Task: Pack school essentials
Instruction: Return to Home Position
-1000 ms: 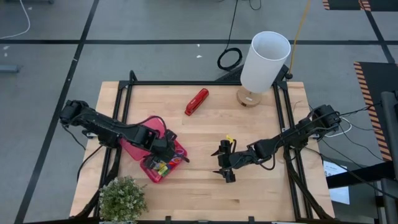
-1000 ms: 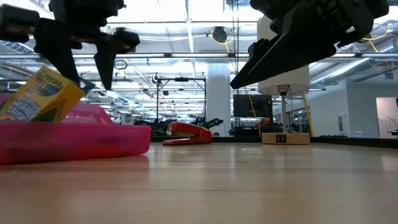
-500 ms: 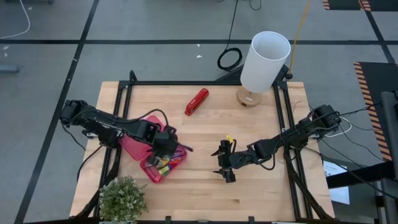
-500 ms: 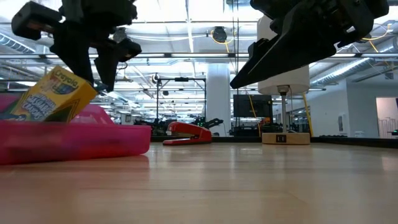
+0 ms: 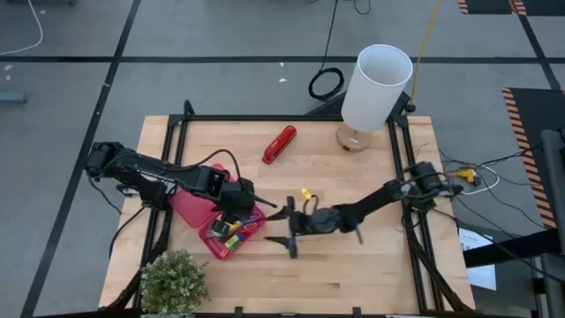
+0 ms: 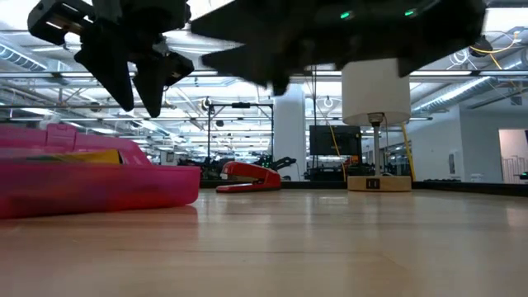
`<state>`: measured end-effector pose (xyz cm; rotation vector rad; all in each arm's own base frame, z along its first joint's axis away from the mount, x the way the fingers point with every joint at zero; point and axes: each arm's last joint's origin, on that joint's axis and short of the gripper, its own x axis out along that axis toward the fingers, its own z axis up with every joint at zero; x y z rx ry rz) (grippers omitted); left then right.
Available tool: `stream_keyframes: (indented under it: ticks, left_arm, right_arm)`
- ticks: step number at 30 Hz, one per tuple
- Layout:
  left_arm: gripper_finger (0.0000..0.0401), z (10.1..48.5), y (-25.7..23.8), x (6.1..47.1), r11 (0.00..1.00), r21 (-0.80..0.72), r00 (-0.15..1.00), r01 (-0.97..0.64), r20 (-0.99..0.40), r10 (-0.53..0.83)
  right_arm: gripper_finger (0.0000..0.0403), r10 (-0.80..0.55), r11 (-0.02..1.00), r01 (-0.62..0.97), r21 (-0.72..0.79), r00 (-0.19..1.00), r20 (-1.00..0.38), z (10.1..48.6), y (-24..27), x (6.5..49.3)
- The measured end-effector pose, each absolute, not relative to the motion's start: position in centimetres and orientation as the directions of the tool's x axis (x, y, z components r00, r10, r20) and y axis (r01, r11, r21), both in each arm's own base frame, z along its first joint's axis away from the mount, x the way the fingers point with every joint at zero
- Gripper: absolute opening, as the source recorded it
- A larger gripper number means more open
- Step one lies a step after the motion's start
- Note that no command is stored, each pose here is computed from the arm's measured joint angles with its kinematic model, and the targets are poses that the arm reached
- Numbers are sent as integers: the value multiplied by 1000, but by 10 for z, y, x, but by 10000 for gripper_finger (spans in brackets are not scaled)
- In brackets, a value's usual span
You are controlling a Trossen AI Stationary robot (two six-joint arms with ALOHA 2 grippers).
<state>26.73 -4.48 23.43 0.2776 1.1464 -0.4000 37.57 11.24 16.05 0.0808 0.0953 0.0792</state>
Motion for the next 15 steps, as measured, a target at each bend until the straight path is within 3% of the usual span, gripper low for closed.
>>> stream_keyframes:
  ticks: [7,15]
  left_arm:
    - [158,243,-49,259,962,-57,357,267,-921,-154]
    - [91,265,-73,240,978,116,573,173,-820,-4]
  right_arm:
    - [192,88,996,-85,22,959,-268,152,117,393]
    - [158,78,995,-96,-27,918,-390,184,115,373]
